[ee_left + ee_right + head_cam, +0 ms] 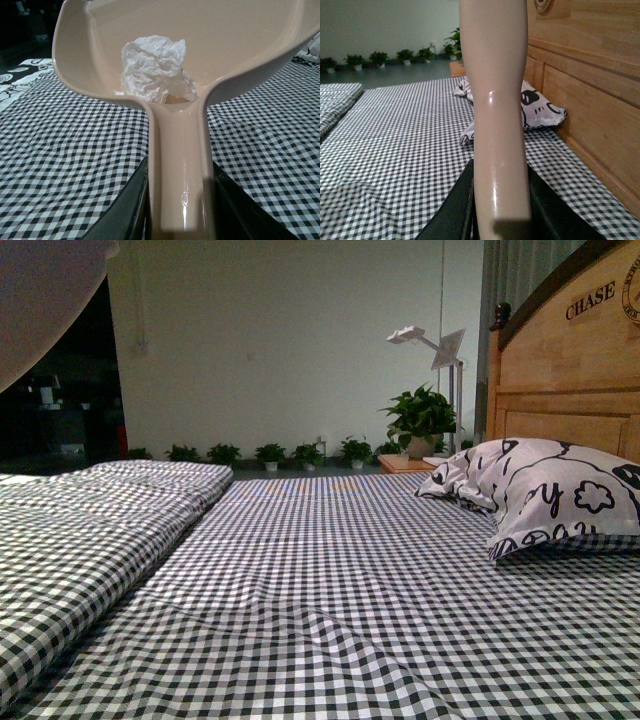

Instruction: Clean up trash

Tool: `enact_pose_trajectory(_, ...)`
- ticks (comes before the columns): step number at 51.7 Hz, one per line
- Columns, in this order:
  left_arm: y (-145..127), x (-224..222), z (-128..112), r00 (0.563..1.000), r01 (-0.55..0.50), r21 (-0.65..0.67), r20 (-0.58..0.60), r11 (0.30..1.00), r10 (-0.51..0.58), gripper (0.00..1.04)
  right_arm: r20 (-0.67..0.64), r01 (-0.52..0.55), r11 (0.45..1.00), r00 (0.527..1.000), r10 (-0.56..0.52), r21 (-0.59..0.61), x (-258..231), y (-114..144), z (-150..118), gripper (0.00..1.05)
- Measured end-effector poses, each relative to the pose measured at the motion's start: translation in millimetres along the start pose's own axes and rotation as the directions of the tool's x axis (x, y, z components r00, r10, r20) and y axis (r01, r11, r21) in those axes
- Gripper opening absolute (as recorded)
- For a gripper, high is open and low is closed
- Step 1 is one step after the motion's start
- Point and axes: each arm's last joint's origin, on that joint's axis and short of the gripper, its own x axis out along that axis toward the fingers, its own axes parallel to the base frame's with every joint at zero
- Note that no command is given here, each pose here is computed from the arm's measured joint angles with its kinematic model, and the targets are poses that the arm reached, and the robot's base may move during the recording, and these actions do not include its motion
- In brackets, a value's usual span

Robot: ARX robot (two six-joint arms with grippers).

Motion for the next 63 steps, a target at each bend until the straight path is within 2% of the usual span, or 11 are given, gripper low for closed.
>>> enact_pose_trajectory(63, 0.0, 0.0, 0.0, 1.000, 0.000, -0.007, 0.000, 1.000, 0.000, 0.29, -0.001, 0.002, 1.000, 1.000, -0.002, 0.000, 0.1, 0.0, -0.1, 0.21)
